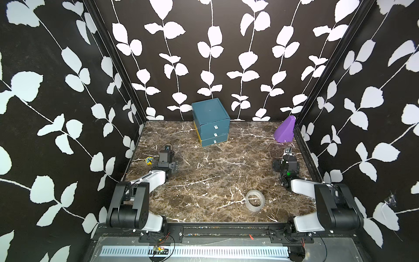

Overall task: Place the brooch boxes into the drawer by color
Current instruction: Reset both arms

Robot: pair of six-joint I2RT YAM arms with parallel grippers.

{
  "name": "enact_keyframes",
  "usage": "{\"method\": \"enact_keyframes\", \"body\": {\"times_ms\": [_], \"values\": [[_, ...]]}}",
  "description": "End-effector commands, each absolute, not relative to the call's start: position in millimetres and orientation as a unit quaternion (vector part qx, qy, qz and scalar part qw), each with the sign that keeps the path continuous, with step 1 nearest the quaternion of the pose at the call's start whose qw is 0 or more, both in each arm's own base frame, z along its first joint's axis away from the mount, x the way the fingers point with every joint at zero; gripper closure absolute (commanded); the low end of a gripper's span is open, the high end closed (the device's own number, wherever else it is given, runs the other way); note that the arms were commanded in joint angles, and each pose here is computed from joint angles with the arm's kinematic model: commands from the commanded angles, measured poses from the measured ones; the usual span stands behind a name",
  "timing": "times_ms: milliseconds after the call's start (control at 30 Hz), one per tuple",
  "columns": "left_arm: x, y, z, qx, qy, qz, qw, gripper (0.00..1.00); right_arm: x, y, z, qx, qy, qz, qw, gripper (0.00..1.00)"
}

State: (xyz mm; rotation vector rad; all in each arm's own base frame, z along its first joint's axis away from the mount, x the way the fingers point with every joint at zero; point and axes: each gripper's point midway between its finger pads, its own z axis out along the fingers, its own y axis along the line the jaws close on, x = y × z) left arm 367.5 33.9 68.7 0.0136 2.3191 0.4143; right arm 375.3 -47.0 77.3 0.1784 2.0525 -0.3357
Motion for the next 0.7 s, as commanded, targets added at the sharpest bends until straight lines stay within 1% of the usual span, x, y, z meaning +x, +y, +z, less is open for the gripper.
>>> {"method": "enact_keyframes", "body": {"times_ms": [0, 67, 133, 200, 333, 433, 500, 533, 667], "values": [[398.4, 32.4, 97.4, -0.003, 0.874, 0.118, 0.471, 0.01, 388.2, -33.7, 95.8, 0.051, 0.809, -0.097, 0.578, 0.01], [404.9, 33.6, 101.5, -0.004, 0.862, 0.103, 0.497, 0.01, 387.2, -33.6, 93.1, 0.049, 0.819, -0.098, 0.563, 0.01], [405.3, 31.3, 100.3, 0.003, 0.867, 0.087, 0.491, 0.01, 388.3, -33.7, 94.1, 0.05, 0.814, -0.099, 0.57, 0.01], [401.2, 28.5, 104.3, 0.011, 0.859, 0.083, 0.506, 0.01, 387.6, -33.7, 93.3, 0.05, 0.818, -0.098, 0.564, 0.01], [386.2, 40.4, 111.2, -0.019, 0.841, 0.109, 0.529, 0.01, 388.6, -34.0, 93.9, 0.05, 0.817, -0.099, 0.566, 0.01], [379.1, 36.5, 108.3, 0.007, 0.851, 0.111, 0.514, 0.01, 388.5, -34.1, 93.7, 0.05, 0.817, -0.101, 0.565, 0.01], [372.9, 44.0, 104.0, -0.005, 0.86, 0.127, 0.494, 0.01, 388.6, -34.1, 93.3, 0.05, 0.818, -0.102, 0.564, 0.01], [372.4, 48.0, 104.4, -0.014, 0.859, 0.128, 0.496, 0.01, 388.8, -34.4, 93.6, 0.051, 0.818, -0.103, 0.564, 0.01], [386.7, 53.4, 104.4, -0.027, 0.859, 0.113, 0.498, 0.01, 388.6, -34.1, 93.7, 0.05, 0.818, -0.102, 0.565, 0.01]]}}
